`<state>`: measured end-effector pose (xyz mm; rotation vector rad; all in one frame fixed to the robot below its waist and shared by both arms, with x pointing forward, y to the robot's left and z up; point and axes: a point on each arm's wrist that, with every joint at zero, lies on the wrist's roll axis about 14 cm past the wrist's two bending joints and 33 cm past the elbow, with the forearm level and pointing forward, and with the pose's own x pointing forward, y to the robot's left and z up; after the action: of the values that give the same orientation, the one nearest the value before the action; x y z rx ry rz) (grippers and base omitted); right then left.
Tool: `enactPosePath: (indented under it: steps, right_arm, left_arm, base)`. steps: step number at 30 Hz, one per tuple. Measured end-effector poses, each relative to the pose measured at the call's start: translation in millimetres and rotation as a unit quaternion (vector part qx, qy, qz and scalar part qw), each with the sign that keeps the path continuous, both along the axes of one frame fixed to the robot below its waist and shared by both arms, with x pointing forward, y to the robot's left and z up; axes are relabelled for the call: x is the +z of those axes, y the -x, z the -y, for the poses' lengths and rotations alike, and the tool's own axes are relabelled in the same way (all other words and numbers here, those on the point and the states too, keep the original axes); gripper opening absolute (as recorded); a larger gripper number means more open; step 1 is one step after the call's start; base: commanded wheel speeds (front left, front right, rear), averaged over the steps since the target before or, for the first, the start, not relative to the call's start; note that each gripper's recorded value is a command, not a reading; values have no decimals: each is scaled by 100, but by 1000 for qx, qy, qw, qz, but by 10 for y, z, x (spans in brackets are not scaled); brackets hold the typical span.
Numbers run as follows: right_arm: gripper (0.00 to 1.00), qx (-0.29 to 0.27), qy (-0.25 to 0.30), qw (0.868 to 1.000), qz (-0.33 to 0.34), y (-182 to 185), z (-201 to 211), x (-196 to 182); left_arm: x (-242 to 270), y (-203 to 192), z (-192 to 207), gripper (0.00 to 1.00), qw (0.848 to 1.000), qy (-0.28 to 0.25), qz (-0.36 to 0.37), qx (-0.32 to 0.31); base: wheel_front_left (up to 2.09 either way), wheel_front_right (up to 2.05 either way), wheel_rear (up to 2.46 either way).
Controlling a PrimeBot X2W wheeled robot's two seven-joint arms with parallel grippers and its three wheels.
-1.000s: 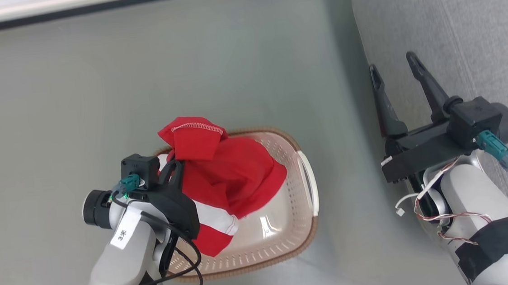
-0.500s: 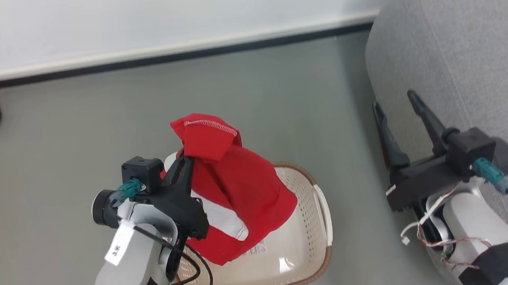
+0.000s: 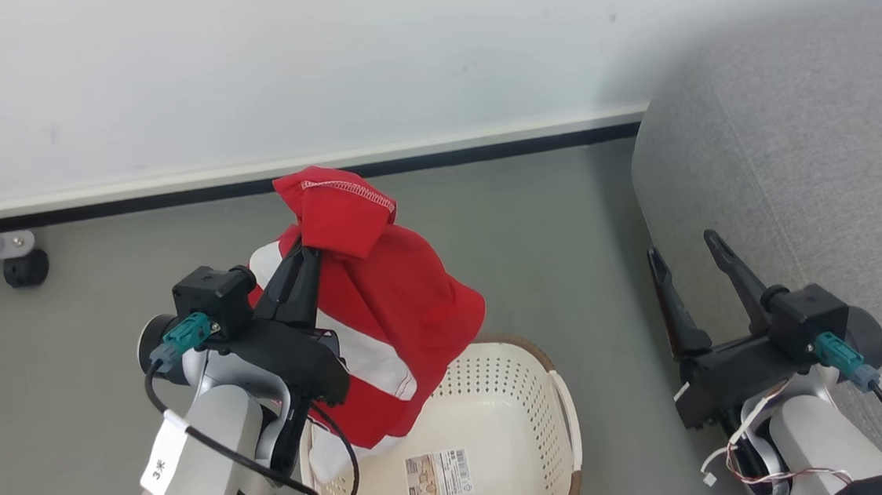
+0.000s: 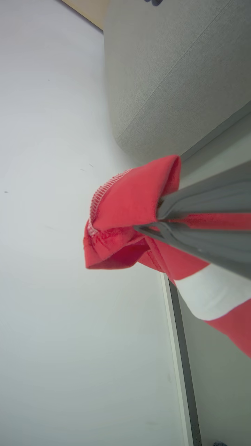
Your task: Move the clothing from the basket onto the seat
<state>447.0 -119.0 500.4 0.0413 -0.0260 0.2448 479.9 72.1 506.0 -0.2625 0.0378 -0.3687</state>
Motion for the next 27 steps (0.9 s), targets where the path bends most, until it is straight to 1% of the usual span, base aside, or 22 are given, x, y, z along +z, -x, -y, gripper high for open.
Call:
enactPosePath:
  steps: [7,16,22,27]
  right_arm:
    - [100,-1,-3,1000,2,140,8,39]
    - [100,7,-8,1000,3,351,-32,64]
    - [100,8,-14,1000,4,462,-46,83]
    - [100,8,-16,1000,6,480,-49,99]
  left_arm:
    - [325,102,51,0,999,20,43,-6]
    - [683,326,174,0,994,39,95,-26]
    - [838,477,276,0,991,50,119,-42]
    - [928,514,293,0,989,55,131,-43]
  base:
    - [0,0,0]
    - [0,0,0]
    - [0,0,0]
    - [0,0,0]
